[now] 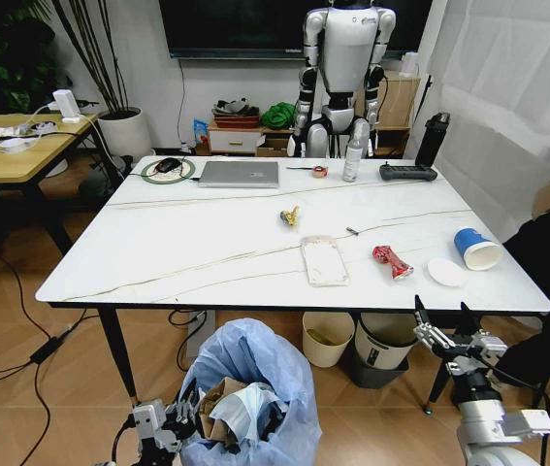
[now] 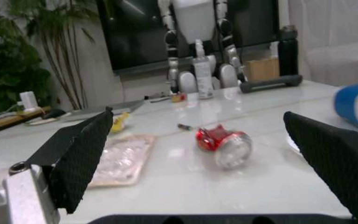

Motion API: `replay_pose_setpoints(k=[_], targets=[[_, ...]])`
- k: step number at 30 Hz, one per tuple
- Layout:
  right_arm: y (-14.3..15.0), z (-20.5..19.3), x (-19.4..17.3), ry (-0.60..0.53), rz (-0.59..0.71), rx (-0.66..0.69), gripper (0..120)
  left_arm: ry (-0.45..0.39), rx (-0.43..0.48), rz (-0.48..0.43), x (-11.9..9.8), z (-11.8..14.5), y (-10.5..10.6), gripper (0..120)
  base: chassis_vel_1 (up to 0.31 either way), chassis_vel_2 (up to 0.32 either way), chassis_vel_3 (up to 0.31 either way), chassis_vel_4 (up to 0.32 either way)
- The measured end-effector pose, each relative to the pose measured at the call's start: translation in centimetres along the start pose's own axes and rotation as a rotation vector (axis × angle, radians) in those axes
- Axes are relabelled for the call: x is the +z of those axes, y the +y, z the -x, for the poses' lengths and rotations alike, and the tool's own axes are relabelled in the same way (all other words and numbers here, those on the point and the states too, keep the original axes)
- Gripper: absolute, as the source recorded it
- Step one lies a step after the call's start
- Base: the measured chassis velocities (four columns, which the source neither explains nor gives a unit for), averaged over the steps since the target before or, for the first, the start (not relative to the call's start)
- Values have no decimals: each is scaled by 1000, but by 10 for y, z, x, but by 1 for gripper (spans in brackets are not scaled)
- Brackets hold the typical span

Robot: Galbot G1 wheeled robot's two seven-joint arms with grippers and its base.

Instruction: Pick up the trash bin and place the trash from the table into it.

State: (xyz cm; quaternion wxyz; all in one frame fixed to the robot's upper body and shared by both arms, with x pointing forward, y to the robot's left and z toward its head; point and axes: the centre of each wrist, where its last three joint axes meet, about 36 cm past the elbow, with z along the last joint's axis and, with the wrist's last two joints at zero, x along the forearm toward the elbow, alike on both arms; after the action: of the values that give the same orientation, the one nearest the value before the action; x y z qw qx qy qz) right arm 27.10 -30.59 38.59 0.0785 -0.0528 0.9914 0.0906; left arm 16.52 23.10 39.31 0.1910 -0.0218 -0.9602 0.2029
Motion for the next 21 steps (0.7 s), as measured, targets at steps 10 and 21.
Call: replay_pose_setpoints(k=[10,21], targets=[[10,87,-51,222,-76,-103,100,-3,-51,11,-4,-14,9,0,17,13,-13,-10],[41,142,-50,369,-235,-309,100,-49,-128,13,-21,-23,16,0,0,0,0,0]])
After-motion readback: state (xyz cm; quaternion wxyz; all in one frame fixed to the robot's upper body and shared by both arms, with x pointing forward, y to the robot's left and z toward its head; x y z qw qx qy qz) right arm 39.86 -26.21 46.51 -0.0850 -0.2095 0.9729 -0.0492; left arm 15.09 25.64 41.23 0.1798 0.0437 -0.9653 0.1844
